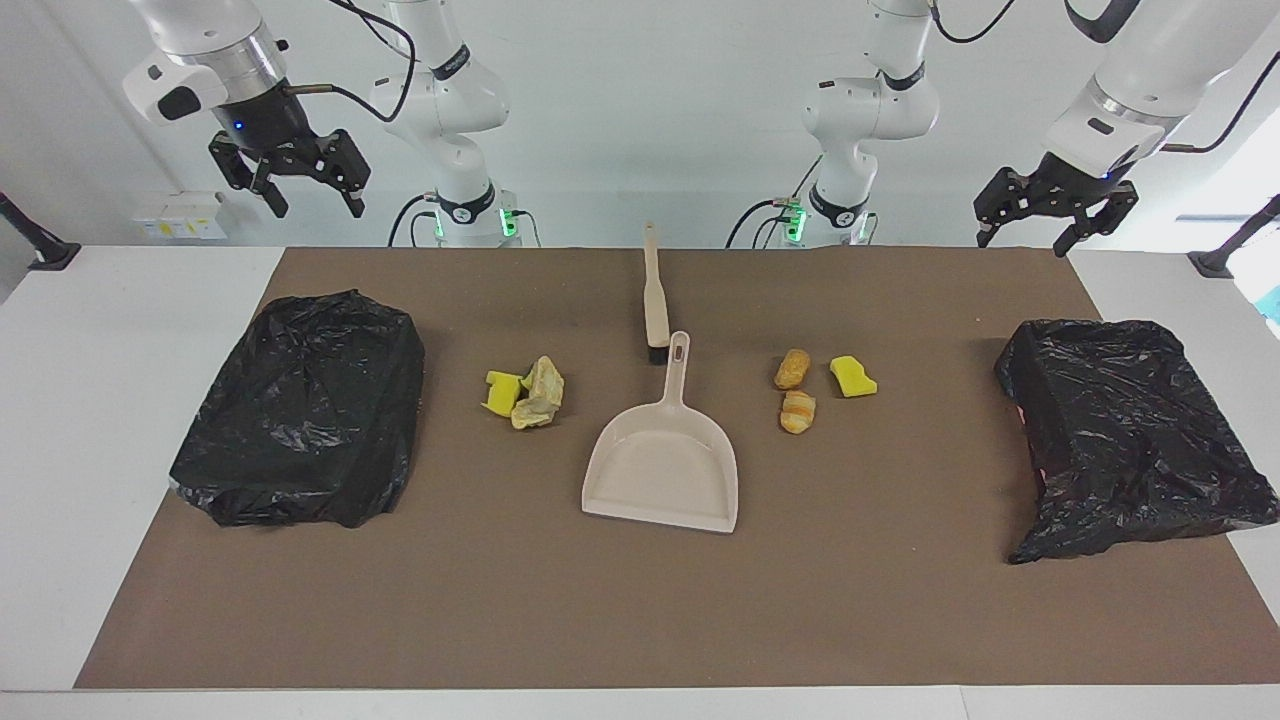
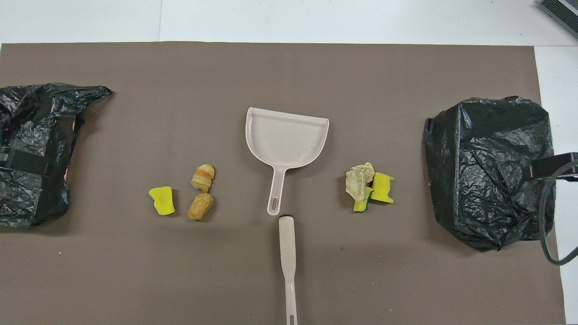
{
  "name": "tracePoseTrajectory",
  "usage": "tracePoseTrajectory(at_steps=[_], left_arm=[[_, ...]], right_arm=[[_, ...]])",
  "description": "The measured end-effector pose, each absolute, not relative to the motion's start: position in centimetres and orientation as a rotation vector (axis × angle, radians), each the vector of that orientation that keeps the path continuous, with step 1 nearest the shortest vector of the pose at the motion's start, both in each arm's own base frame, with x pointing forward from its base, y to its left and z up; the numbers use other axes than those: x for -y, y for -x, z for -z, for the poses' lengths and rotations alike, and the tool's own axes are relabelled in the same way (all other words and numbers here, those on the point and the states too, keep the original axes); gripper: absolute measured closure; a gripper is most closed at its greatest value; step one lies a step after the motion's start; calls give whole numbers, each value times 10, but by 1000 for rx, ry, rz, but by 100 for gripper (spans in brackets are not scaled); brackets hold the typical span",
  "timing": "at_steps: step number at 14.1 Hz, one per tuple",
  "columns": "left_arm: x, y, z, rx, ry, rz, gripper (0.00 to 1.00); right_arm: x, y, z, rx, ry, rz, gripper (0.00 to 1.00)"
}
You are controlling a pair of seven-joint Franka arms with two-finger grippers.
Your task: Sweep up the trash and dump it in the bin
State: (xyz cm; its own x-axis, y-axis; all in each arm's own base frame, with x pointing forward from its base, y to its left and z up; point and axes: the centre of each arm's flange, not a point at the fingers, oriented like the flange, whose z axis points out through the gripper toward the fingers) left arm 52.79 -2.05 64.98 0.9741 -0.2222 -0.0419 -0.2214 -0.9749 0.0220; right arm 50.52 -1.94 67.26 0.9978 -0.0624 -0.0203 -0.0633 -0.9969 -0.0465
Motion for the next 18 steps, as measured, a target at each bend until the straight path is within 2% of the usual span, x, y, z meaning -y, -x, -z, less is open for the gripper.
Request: tracePoseTrajectory(at_steps=[18], left_arm=[[36, -525, -647, 463, -3088, 91, 0]], right_arm=[[8, -506, -672, -63, 3095, -27, 0]])
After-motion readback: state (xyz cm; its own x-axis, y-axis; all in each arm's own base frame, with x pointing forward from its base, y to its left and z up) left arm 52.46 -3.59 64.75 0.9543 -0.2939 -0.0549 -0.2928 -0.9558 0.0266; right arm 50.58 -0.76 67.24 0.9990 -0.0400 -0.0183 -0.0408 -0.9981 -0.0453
